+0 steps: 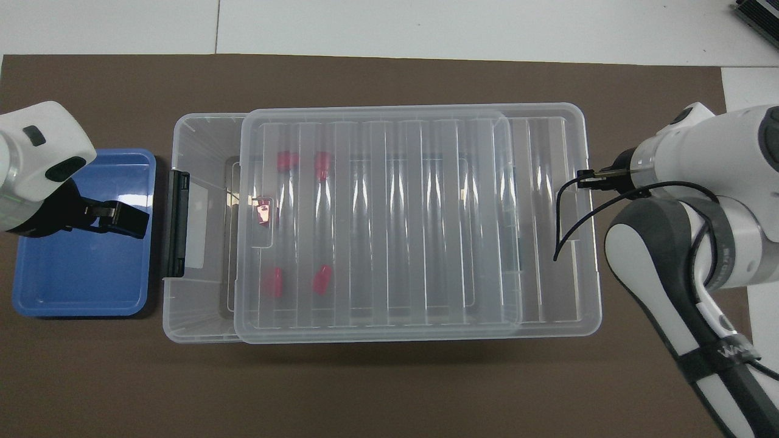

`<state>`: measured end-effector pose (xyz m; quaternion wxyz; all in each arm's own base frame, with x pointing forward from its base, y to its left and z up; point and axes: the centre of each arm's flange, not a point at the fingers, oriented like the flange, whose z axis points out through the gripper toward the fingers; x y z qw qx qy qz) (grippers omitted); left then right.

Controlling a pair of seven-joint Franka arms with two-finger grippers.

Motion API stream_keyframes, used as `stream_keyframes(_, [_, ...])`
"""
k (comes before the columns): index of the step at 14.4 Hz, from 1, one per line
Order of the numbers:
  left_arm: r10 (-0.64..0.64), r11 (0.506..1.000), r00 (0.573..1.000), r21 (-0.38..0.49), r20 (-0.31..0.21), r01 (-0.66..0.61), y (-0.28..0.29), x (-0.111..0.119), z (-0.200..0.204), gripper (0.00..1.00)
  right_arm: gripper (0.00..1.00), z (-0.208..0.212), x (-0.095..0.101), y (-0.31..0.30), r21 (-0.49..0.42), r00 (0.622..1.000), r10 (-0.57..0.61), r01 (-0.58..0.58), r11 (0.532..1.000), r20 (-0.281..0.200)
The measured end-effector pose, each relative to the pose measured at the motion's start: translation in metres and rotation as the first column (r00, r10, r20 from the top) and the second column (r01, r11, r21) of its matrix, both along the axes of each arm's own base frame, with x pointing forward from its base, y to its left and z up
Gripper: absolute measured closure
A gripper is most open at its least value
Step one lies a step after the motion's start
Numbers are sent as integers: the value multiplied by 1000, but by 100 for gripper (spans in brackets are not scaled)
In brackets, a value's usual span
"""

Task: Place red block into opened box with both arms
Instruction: 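Slide the clear lid back over the box with the right gripper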

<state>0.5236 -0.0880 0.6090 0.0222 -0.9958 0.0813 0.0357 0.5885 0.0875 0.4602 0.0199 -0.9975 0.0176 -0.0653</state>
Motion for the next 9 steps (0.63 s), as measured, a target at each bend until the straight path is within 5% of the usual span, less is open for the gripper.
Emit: stream_keyframes(9, [5, 1000, 1000, -2, 9, -5, 3, -2, 5, 0, 99, 2, -6, 35, 15, 999, -51, 51, 999, -1])
